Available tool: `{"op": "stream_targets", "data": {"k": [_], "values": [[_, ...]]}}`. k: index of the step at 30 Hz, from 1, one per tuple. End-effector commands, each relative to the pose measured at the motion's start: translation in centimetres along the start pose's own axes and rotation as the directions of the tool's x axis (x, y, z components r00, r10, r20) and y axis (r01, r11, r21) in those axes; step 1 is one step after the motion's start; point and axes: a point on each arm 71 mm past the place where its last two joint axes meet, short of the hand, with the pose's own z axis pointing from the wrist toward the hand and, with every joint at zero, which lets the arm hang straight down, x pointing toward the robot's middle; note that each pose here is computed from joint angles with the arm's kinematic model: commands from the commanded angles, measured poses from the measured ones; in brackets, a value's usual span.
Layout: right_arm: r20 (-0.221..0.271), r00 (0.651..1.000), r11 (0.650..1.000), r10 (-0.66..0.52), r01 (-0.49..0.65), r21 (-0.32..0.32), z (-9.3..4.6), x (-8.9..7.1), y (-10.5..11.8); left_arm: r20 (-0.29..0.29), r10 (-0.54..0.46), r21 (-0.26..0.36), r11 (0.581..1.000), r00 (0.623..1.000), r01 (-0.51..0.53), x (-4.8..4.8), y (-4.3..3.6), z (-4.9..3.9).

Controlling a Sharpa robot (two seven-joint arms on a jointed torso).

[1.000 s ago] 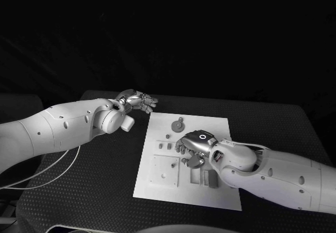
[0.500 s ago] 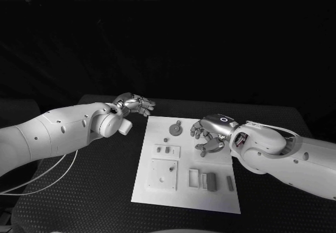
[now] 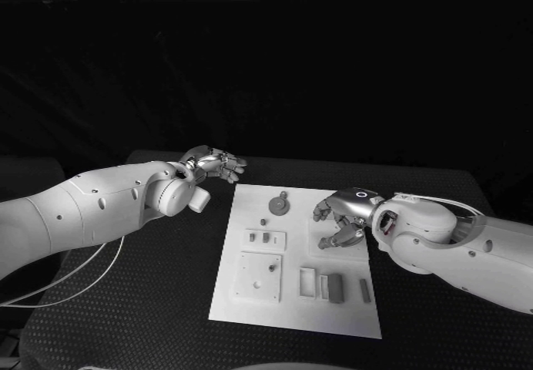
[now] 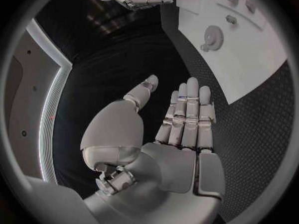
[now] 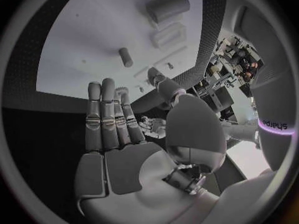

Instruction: Assemble the parts on the task board

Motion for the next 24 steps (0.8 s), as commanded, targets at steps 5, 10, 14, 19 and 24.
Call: {"op": "stream_targets", "data": {"k": [5,10,14,19,24], "values": [[-0.072,0.997,0.999,-0.031,0.031,0.005,0.6,1.7,0.2,-0.021,-0.002,0.017,1.0,1.0,0.003,0.32,-0.26,0.1],[-0.092,0.995,0.999,-0.048,0.049,0.004,0.6,2.5,0.1,-0.021,-0.003,0.016,1.0,1.0,0.003,0.29,-0.25,0.09],[-0.092,0.995,0.999,-0.046,0.046,-0.002,0.7,3.0,0.2,-0.02,-0.002,0.015,1.0,1.0,0.003,0.22,-0.22,0.06],[-0.068,0.997,0.999,-0.047,0.047,-0.007,0.8,2.9,0.3,-0.021,-0.003,0.015,1.0,1.0,0.003,0.2,-0.21,0.05],[-0.047,0.998,0.999,-0.048,0.047,-0.014,1.0,2.9,0.6,-0.024,-0.003,0.015,1.0,1.0,0.003,0.27,-0.22,0.06]]}}
